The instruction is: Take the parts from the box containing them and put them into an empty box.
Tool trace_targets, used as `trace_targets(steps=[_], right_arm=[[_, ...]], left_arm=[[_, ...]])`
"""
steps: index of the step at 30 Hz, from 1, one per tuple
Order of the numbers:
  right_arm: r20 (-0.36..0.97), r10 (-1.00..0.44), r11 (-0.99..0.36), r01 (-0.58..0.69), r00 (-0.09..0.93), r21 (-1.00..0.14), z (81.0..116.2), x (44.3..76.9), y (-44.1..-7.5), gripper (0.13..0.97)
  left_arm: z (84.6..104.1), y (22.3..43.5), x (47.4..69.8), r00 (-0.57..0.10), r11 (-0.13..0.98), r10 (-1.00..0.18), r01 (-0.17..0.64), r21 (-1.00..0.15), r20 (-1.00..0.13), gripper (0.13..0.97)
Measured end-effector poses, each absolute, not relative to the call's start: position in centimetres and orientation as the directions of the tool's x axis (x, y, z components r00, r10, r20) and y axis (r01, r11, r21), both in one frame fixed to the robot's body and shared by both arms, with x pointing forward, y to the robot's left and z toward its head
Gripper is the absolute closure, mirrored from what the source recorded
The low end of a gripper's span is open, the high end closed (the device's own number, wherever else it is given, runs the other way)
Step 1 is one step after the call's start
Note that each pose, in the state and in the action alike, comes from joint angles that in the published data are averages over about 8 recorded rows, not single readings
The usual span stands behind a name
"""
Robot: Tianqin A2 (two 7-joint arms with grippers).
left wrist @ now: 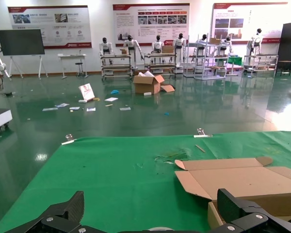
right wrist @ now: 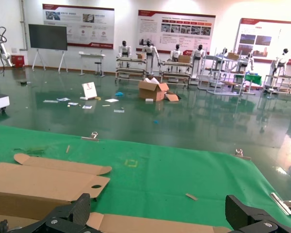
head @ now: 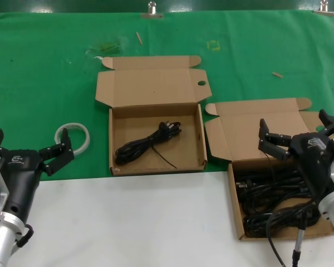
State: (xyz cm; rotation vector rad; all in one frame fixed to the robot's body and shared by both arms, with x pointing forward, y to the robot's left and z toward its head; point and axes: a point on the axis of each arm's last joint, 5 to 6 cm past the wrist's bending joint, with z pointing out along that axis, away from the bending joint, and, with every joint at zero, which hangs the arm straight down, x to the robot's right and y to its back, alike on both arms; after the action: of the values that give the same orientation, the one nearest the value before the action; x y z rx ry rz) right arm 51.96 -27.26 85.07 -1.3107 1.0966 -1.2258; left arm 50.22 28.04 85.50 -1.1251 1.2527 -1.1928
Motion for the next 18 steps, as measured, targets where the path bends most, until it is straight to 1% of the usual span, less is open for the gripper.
trace_targets(steps=[18], right_arm=[[0.098,-0.992,-0.098,0.012,0.078,-0.995,85.07,51.96,-27.26,0.130]], left_arm=[[85.50,28.04,50.22,-0.035,0.070,-0.997,0.022,-0.997,-0.071,0.132]])
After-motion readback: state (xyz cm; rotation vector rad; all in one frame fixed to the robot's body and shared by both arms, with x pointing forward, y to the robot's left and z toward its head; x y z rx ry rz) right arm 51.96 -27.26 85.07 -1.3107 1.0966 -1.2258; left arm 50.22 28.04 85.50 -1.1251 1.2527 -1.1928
